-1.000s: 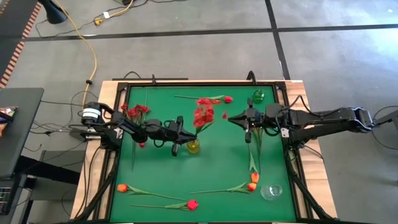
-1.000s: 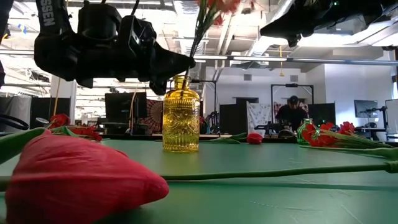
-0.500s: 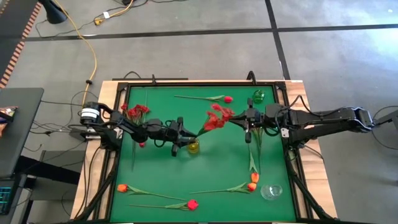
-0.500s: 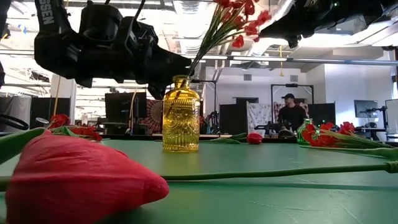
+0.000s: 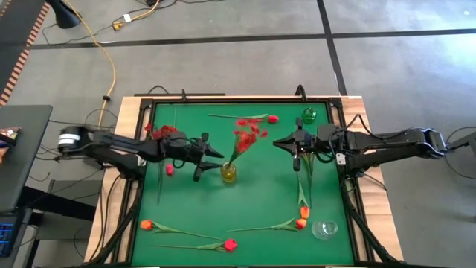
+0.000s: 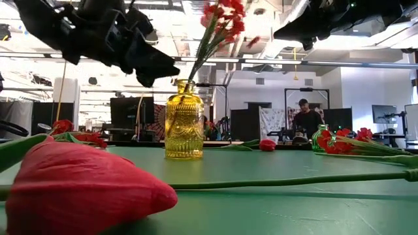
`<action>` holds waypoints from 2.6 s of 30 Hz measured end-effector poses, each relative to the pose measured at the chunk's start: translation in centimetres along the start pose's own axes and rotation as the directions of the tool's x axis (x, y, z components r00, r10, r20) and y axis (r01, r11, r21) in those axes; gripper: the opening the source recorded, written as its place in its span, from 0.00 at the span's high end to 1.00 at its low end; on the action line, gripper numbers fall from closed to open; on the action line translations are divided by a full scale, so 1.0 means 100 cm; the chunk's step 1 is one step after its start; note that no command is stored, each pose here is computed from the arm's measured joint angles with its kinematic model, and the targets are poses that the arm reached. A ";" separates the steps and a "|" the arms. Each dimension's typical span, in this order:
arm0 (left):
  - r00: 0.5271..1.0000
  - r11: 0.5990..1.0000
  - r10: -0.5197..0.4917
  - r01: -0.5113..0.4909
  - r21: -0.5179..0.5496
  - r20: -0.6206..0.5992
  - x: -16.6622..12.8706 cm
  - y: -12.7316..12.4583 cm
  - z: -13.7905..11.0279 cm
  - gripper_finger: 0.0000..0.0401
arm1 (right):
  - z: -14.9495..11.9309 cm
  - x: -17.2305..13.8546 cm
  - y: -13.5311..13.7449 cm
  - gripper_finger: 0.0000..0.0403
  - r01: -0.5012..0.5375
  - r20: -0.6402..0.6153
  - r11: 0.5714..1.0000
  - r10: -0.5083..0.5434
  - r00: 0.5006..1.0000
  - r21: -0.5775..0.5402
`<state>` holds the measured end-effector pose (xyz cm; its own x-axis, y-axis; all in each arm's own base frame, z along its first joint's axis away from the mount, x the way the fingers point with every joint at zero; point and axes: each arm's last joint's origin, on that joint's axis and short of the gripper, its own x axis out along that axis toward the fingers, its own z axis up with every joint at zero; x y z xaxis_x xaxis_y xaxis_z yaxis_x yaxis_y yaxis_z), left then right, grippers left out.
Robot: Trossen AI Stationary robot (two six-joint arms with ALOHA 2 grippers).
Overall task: Sort flowers into vase by color
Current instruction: Put the left red flowers into the yellow vase
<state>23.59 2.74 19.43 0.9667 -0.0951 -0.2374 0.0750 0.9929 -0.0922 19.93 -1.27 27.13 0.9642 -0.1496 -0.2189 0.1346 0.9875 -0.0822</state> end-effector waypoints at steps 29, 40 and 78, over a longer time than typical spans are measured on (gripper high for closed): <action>0.593 0.426 0.240 -0.775 -0.466 -0.768 -0.079 0.052 0.051 0.60 | 0.000 0.000 0.000 0.88 0.003 0.000 0.999 -0.003 1.000 -0.045; 0.306 0.326 0.049 -0.905 -0.274 -0.951 -0.081 0.048 0.024 0.60 | 0.000 0.000 0.000 0.88 0.003 0.000 0.999 -0.003 1.000 -0.045; 0.158 0.199 -0.096 -0.964 -0.175 -0.983 -0.092 0.031 -0.078 0.60 | -0.005 0.000 0.000 0.88 -0.004 -0.049 0.997 0.000 0.999 -0.083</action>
<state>13.05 6.14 13.75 -0.0944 -0.1805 -0.9790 -0.9601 0.2764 0.0416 19.82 -1.27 26.66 0.9518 -0.1516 -0.2666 0.1108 0.9806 -0.1618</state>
